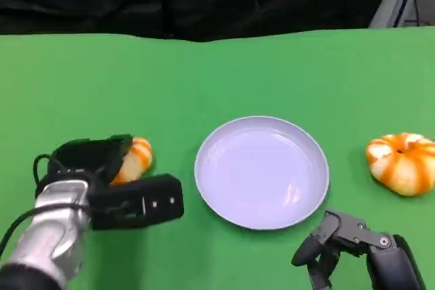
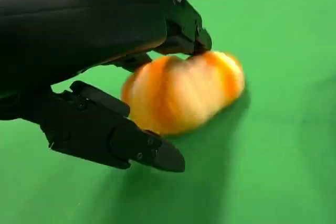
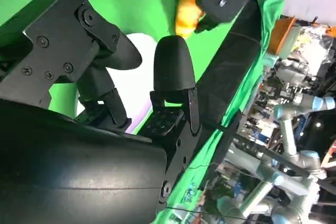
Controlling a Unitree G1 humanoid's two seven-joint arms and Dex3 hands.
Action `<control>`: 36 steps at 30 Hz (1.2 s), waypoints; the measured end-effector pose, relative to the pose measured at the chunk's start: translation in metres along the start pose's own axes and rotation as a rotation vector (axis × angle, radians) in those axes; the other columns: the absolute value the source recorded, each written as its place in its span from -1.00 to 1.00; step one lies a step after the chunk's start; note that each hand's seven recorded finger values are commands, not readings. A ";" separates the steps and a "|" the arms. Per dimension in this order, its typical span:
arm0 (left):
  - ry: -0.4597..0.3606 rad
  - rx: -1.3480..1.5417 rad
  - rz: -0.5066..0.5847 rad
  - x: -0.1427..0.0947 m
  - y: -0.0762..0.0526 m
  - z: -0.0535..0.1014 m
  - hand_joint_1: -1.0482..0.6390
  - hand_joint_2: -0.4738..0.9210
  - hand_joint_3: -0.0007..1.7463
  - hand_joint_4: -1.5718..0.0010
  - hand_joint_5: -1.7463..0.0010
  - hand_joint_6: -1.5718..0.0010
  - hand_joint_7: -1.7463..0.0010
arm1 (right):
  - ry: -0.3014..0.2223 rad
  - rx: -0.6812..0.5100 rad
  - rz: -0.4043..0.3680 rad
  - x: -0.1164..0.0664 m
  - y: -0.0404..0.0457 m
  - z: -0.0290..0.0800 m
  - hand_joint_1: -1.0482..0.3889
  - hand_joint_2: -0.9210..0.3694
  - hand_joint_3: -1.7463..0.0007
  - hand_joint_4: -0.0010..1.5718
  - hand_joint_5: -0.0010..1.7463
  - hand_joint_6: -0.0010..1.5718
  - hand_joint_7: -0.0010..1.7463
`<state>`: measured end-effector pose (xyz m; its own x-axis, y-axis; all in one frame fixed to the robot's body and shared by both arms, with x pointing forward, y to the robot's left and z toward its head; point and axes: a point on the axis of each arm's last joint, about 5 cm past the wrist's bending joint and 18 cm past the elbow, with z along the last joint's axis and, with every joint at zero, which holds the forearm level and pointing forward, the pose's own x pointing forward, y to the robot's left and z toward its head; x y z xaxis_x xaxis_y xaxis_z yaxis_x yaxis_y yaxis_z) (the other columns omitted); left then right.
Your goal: Grasp the bread from the table and place it into the plate.
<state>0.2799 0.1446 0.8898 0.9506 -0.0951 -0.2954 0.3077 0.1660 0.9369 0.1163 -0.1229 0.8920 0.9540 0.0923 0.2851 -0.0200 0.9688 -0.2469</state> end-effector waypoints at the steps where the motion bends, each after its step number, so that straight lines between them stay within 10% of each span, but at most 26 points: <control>1: -0.005 0.004 0.004 0.002 0.003 0.002 -0.24 0.96 -1.00 0.36 0.65 0.55 0.99 | 0.001 -0.002 0.000 0.000 0.0000 0.000 0.39 -0.08 -0.50 0.07 0.88 0.08 0.46; 4: -0.008 0.013 0.003 0.004 0.004 0.004 -0.24 0.96 -1.00 0.35 0.67 0.55 0.99 | 0.001 -0.002 0.001 0.000 0.0000 0.000 0.39 -0.08 -0.50 0.07 0.88 0.08 0.46; 5: -0.005 0.014 -0.001 0.004 0.003 0.003 -0.18 0.98 -0.98 0.19 0.27 0.29 0.95 | 0.001 -0.002 0.001 0.000 0.0000 0.000 0.40 -0.07 -0.50 0.07 0.88 0.08 0.47; 6: -0.006 0.016 -0.005 0.005 0.002 0.003 -0.09 0.99 -0.94 0.08 -0.37 -0.12 0.69 | 0.002 -0.002 0.001 0.000 0.0000 0.000 0.43 -0.07 -0.51 0.06 0.87 0.08 0.47; 7: -0.020 0.020 -0.006 0.006 0.000 0.002 -0.06 1.00 -0.93 0.05 -0.60 -0.21 0.51 | 0.001 -0.002 0.001 0.000 0.0001 0.000 0.44 -0.07 -0.51 0.06 0.87 0.08 0.47; 10: -0.066 0.019 0.019 0.013 -0.002 -0.006 -0.06 1.00 -0.80 0.11 -0.96 0.12 -0.48 | -0.005 0.000 0.001 0.001 0.0002 0.000 0.45 -0.06 -0.53 0.08 0.89 0.07 0.47; 15: -0.088 0.011 0.044 0.017 -0.003 -0.011 -0.03 1.00 -0.66 0.06 -1.00 0.30 -0.97 | -0.004 0.000 0.001 0.001 0.0002 0.000 0.45 -0.04 -0.55 0.07 0.90 0.07 0.47; 30: -0.228 -0.086 0.176 0.006 0.004 -0.005 0.07 0.87 -0.66 -0.03 -1.00 0.22 -1.00 | -0.014 0.000 -0.003 0.003 0.0003 0.001 0.41 -0.04 -0.55 0.09 0.90 0.08 0.49; 32: -0.237 -0.098 0.198 0.004 0.006 -0.006 0.06 0.44 0.12 -0.15 -1.00 0.13 -1.00 | -0.015 0.001 -0.003 0.003 0.0005 0.001 0.41 -0.04 -0.55 0.08 0.89 0.07 0.49; 36: -0.387 -0.170 0.393 -0.006 0.020 0.005 0.07 0.21 0.48 -0.19 -1.00 0.11 -1.00 | -0.006 0.001 -0.005 0.001 0.0007 0.001 0.41 -0.04 -0.55 0.08 0.89 0.07 0.49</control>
<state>0.2806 0.1437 0.9112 0.9207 -0.3417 0.1884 -0.0328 0.4134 0.9100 0.1172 -0.1220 0.8929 0.9523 0.0887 0.2921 -0.0154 0.9696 -0.2442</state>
